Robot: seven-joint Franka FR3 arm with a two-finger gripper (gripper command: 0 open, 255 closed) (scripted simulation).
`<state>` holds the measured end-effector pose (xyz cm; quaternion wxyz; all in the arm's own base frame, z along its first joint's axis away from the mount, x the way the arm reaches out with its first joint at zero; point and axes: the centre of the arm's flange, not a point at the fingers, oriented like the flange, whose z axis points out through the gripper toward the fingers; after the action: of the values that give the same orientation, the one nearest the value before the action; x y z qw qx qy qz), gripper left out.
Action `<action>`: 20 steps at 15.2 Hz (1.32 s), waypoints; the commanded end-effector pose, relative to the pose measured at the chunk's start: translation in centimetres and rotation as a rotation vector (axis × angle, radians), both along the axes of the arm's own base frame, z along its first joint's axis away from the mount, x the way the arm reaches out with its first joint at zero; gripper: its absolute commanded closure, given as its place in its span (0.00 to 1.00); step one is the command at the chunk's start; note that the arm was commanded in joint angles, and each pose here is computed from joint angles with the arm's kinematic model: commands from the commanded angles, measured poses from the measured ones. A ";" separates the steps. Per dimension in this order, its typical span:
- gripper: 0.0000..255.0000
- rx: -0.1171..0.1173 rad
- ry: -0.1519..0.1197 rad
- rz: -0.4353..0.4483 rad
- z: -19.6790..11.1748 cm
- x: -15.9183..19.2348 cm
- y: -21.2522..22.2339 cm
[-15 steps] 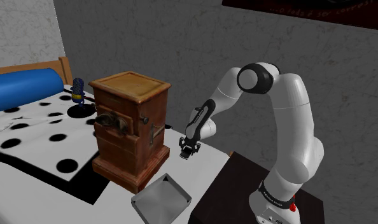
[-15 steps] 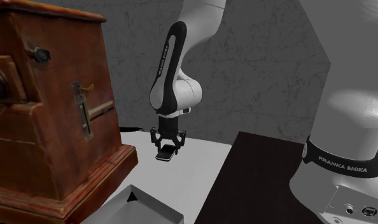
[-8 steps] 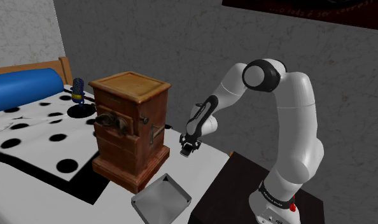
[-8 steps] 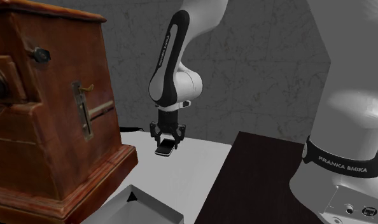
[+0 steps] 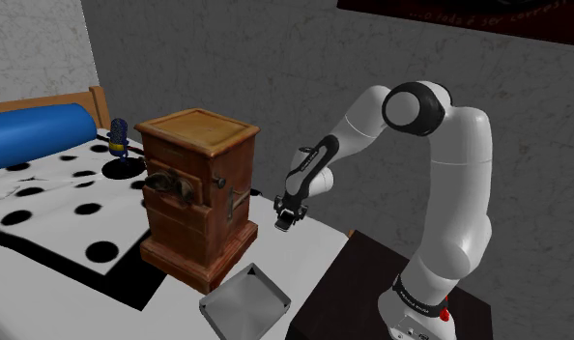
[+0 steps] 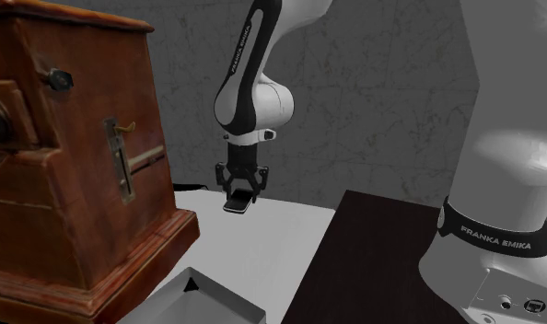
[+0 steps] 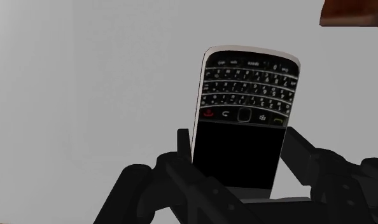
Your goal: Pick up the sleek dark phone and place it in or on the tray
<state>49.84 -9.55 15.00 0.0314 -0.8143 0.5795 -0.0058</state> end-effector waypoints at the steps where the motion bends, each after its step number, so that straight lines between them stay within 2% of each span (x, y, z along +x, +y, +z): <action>1: 1.00 0.000 0.000 0.000 1.1 0.0 0.0; 10: 1.00 0.000 0.000 0.000 5.4 0.0 0.0; 20: 1.00 0.000 0.000 0.000 5.7 -4.0 12.6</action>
<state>46.31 1.59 20.72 0.0311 -0.8152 0.5783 -0.0057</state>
